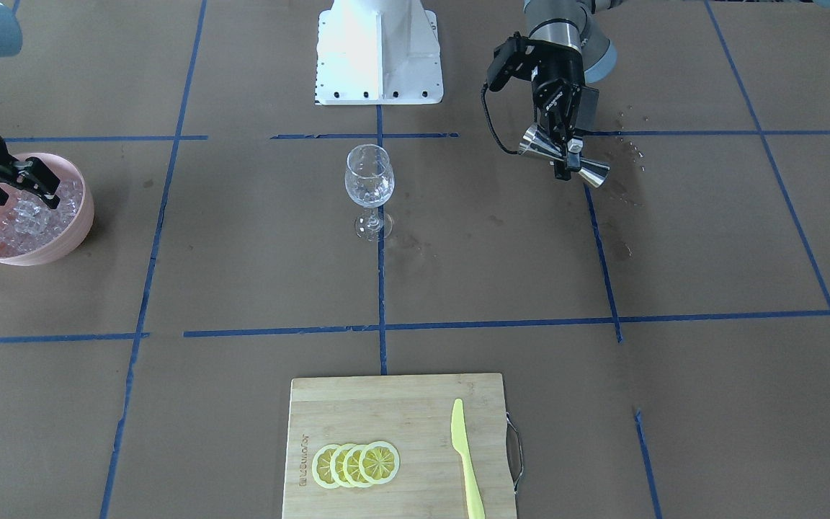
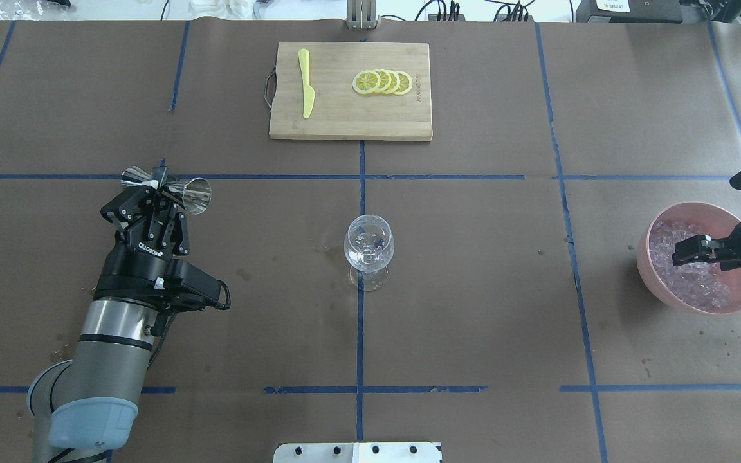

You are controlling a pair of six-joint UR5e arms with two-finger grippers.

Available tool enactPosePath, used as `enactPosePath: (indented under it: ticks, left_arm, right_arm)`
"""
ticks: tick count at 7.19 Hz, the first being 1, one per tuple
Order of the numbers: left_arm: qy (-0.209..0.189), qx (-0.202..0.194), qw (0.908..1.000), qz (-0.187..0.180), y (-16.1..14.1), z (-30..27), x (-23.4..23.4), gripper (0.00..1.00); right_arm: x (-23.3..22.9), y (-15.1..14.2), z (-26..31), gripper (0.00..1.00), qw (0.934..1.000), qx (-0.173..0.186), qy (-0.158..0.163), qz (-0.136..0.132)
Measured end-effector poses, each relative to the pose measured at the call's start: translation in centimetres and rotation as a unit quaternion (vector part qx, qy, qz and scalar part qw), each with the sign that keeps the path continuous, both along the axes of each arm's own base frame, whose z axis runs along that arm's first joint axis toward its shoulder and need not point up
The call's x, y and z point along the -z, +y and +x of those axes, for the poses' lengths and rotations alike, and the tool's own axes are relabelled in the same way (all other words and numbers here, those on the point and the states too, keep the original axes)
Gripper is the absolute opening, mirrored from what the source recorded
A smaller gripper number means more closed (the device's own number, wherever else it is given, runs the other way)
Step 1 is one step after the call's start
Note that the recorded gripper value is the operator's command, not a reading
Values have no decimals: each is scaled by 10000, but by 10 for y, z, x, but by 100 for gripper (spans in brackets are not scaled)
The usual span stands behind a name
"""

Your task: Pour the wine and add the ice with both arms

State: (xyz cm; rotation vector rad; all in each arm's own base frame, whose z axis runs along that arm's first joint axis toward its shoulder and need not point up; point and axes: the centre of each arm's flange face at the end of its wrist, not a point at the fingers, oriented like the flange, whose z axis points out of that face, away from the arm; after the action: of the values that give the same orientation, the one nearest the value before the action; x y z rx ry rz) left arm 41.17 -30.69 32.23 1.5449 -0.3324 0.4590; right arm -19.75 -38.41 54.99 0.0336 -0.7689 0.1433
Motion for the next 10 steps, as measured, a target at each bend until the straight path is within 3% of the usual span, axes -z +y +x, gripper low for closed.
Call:
enactPosePath:
  ticks: [4,6,10]
  left_arm:
    - [41,14,10000,7,1,-17,-25,0]
    - [61,20,10000,11,1,-19,-27,0]
    - [139,25,9999,23,2,-24,-32,0]
  right_arm:
    - [-5,0,0,63,10000,23,31,-11]
    - [-5,0,1,56,10000,28,37,-3]
    - [-6,0,2,13,10000,16,46,-5]
